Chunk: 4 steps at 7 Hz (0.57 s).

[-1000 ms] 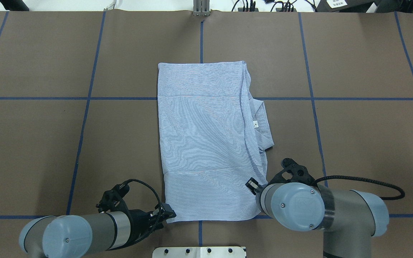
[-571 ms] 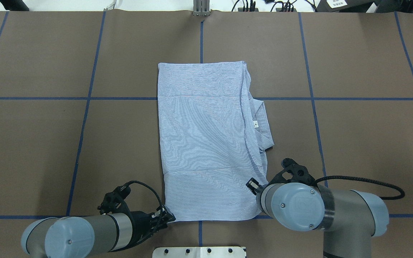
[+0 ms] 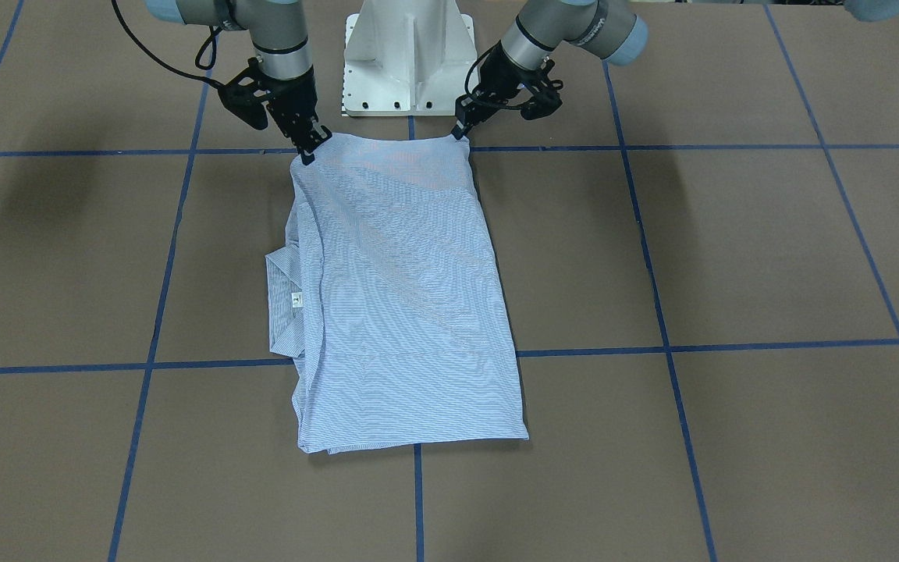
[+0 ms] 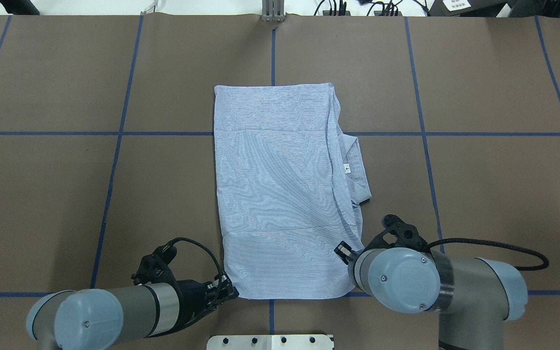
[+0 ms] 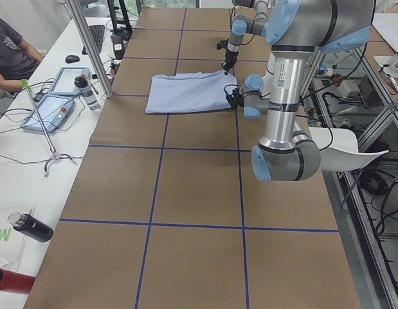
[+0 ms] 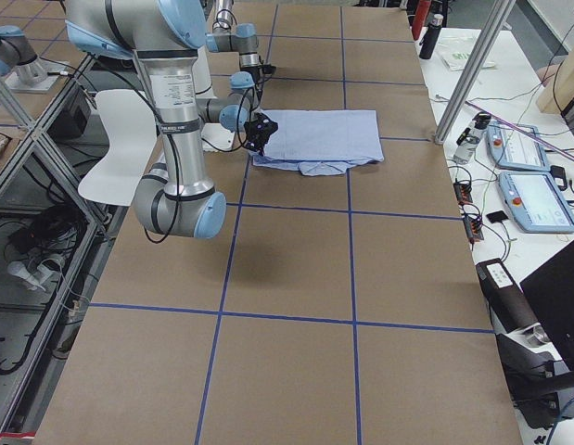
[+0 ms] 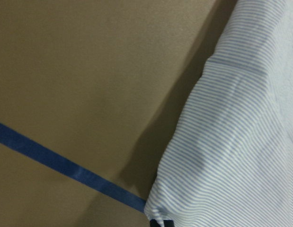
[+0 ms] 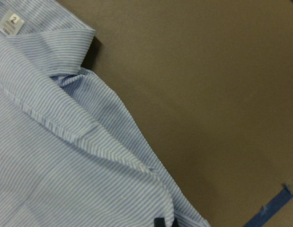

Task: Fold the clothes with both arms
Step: 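Grasp the other near corner with the right gripper while the left lifts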

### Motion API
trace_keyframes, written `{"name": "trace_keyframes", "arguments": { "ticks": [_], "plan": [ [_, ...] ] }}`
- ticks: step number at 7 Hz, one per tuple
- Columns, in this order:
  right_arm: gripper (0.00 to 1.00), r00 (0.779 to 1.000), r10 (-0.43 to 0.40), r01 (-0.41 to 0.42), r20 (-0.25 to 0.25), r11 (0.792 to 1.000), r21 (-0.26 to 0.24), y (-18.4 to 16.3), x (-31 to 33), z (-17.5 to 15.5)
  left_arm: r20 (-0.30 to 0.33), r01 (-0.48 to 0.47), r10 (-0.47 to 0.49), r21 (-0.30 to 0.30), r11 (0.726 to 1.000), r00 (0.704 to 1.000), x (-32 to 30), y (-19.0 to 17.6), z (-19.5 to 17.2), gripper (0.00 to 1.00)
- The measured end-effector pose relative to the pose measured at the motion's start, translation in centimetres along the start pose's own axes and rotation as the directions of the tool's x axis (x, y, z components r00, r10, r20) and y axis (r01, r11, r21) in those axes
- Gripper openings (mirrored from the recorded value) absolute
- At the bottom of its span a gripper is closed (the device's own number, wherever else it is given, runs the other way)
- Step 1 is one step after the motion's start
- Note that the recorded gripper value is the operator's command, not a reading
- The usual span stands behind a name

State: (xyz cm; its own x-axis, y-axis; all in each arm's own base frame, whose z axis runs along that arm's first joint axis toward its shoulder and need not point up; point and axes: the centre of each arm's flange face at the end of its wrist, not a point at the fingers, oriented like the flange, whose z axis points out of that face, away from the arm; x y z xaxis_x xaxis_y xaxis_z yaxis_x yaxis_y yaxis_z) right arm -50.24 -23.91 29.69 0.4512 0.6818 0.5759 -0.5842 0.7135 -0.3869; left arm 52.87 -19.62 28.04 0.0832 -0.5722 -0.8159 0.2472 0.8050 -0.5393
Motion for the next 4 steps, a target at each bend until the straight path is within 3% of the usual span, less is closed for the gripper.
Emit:
{"name": "trace_keyframes", "arguments": {
  "ticks": [2, 4],
  "plan": [
    [0.0, 1.0, 0.01, -0.01, 0.023, 1.0, -0.007, -0.8, -0.1, -1.5, -0.058, 0.003, -0.004, -0.028, 1.0, 0.998, 2.9, 0.8, -3.9, 0.0],
    [0.0, 0.998, 0.042, -0.04, 0.044, 0.998, -0.04, -4.2, -1.4, -4.2, -0.13, 0.011, -0.013, -0.016, 1.0, 0.991, 7.2, -1.1, -7.6, 0.0]
  ]
}}
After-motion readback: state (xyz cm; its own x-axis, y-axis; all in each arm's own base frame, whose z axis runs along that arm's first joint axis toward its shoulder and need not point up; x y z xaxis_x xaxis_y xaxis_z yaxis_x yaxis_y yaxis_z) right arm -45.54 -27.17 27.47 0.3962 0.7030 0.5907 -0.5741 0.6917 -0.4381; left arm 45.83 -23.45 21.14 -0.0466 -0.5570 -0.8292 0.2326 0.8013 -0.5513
